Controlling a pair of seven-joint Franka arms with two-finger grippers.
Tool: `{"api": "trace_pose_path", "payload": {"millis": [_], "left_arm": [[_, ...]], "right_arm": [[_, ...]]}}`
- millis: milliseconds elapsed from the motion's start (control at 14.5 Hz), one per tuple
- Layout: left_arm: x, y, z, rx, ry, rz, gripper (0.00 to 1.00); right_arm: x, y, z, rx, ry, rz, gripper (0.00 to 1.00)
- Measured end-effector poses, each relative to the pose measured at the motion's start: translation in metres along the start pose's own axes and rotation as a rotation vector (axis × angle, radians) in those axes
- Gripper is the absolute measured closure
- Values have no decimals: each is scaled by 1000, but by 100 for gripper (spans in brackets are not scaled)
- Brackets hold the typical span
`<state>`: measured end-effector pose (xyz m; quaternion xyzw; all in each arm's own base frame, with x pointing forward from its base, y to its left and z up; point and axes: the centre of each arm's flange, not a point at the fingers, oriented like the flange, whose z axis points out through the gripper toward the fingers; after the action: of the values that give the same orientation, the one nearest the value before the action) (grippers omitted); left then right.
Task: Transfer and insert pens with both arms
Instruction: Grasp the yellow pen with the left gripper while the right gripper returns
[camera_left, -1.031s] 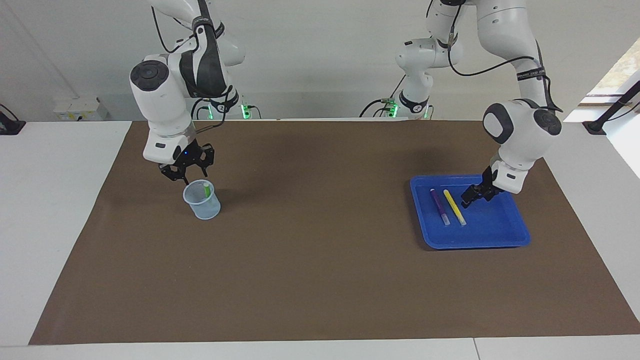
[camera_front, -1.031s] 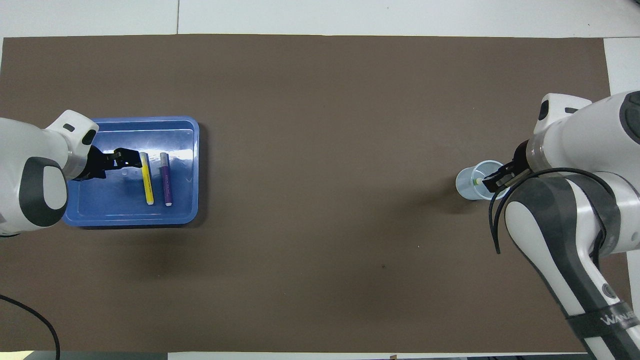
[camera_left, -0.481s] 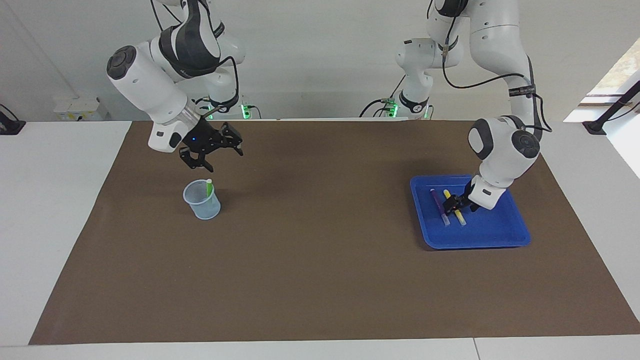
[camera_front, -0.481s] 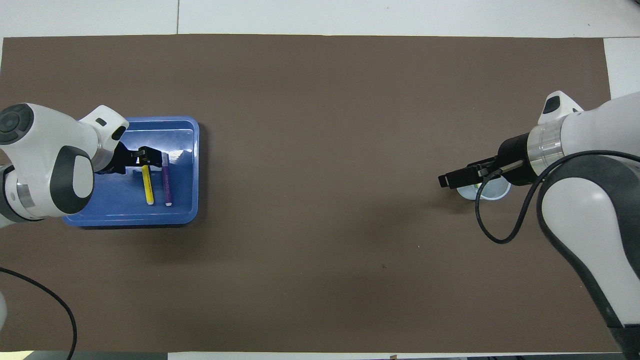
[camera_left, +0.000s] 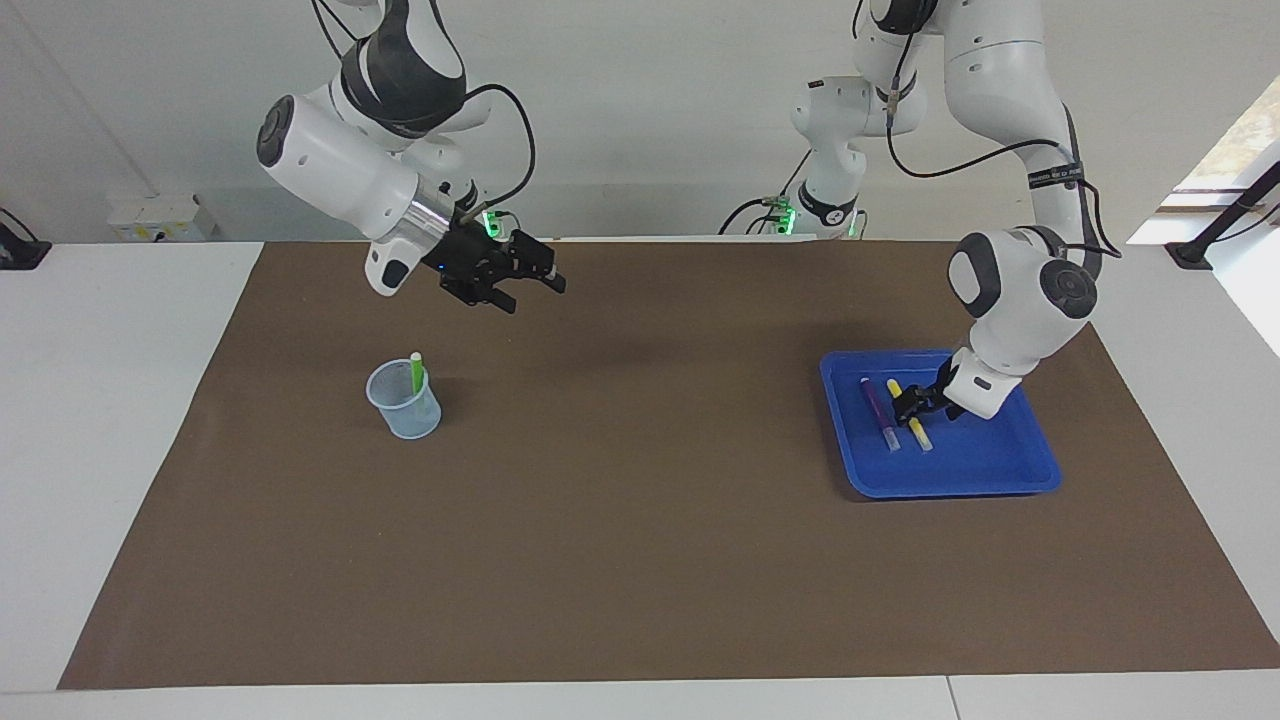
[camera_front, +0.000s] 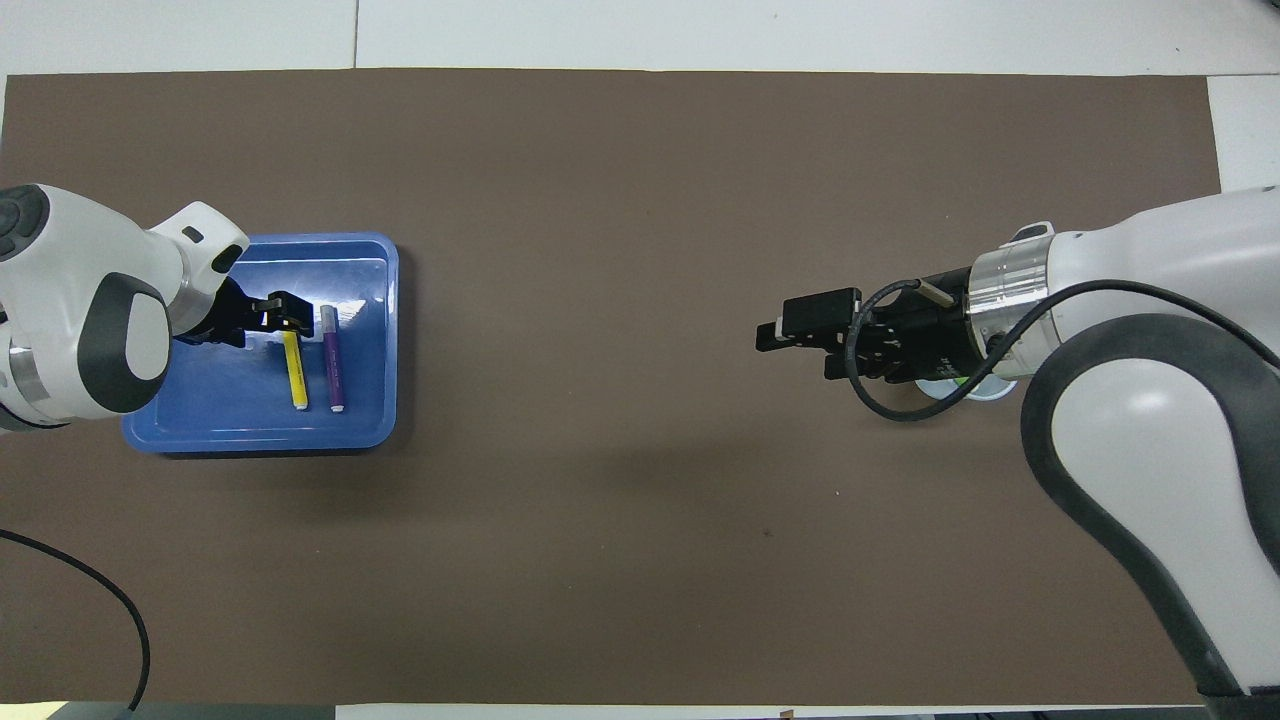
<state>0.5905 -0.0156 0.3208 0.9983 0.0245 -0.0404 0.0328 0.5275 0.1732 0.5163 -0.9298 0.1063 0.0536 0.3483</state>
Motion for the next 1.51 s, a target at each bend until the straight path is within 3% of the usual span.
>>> {"api": "trace_pose_path", "payload": {"millis": [138, 206, 344, 825, 1169, 1375, 1512], "left_arm": [[0, -1, 6, 1, -11, 1, 21], [0, -1, 8, 1, -15, 1, 21], [-1, -2, 9, 2, -19, 3, 38], [-3, -2, 13, 2, -27, 4, 48], [-4, -3, 17, 3, -35, 4, 58], [-4, -3, 18, 3, -36, 4, 84], [-4, -4, 18, 3, -36, 3, 84]], "right_arm": [[-7, -18, 11, 41, 13, 54, 0], [-11, -30, 17, 71, 25, 95, 0], [-22, -55, 32, 129, 54, 184, 0], [-73, -114, 95, 251, 135, 385, 0], [-88, -122, 109, 261, 134, 422, 0], [-89, -123, 110, 261, 132, 425, 0], [-93, -126, 112, 264, 135, 420, 0]]}}
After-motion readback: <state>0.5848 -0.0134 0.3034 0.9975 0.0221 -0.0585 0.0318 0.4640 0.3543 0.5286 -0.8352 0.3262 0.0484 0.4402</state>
